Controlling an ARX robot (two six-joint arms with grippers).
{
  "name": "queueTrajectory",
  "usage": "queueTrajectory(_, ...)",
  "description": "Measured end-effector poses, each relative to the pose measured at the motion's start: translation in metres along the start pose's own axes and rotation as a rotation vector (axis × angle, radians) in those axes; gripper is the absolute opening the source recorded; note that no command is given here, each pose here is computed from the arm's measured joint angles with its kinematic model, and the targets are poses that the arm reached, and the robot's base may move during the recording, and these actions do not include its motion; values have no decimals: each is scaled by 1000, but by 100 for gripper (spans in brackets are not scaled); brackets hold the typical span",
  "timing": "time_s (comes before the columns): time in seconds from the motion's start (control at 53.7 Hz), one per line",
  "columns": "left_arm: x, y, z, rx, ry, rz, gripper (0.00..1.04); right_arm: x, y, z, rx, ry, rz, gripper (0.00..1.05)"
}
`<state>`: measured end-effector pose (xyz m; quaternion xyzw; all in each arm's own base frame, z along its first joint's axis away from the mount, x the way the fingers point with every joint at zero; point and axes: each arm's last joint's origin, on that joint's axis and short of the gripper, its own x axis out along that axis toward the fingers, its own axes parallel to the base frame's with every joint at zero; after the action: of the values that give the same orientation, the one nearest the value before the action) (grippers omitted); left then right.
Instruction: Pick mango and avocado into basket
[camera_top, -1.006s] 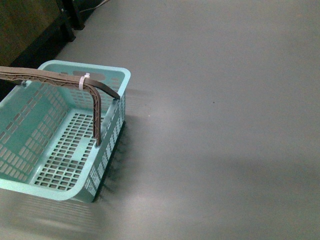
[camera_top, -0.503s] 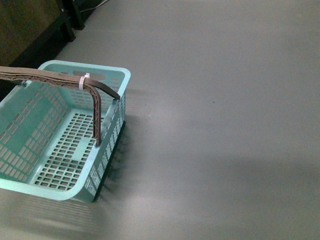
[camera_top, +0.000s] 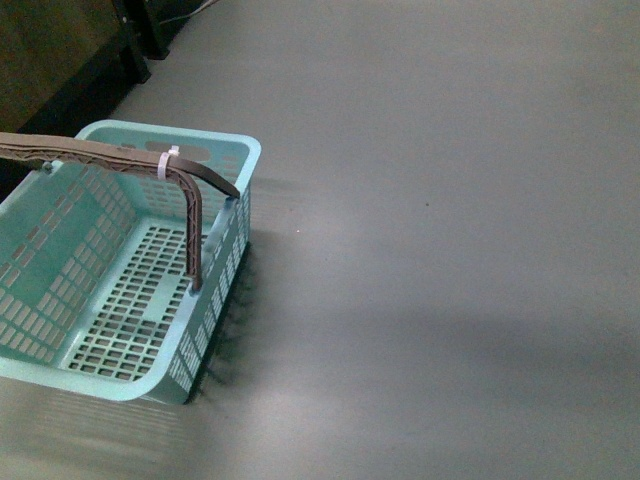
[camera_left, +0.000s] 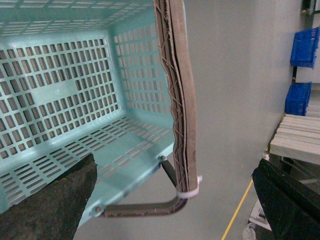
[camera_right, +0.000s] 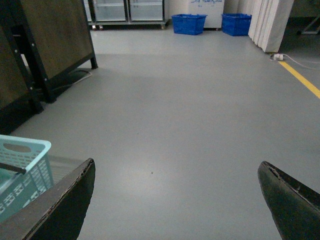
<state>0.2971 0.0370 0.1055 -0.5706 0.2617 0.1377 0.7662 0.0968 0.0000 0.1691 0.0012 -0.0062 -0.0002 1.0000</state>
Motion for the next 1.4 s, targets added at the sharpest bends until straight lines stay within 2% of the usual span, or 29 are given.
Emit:
queueTrajectory(0.242,72,-13,4,-41,7,12,96,0,0,0,0,0,0,96)
queueTrajectory(0.559,142,-37,-12,-52,33,-15,96,0,0,0,0,0,0,96)
queueTrajectory(0.839,170,-36,-21,-23,47,0,96,0,0,0,0,0,0,96)
queueTrajectory(0.876,171,-37,-21,-19,47,-2,92,0,0,0,0,0,0,96)
queueTrajectory(0.95,173,-38,-23,-16,46,-8,74,0,0,0,0,0,0,96)
queueTrajectory(1.211,172,-32,-26,-69,38,5,32,0,0,0,0,0,0,96)
queueTrajectory(1.267,170,-31,-26,-78,37,11,29,0,0,0,0,0,0,96)
queueTrajectory(1.398,154,-31,-28,-83,33,25,28,0,0,0,0,0,0,96)
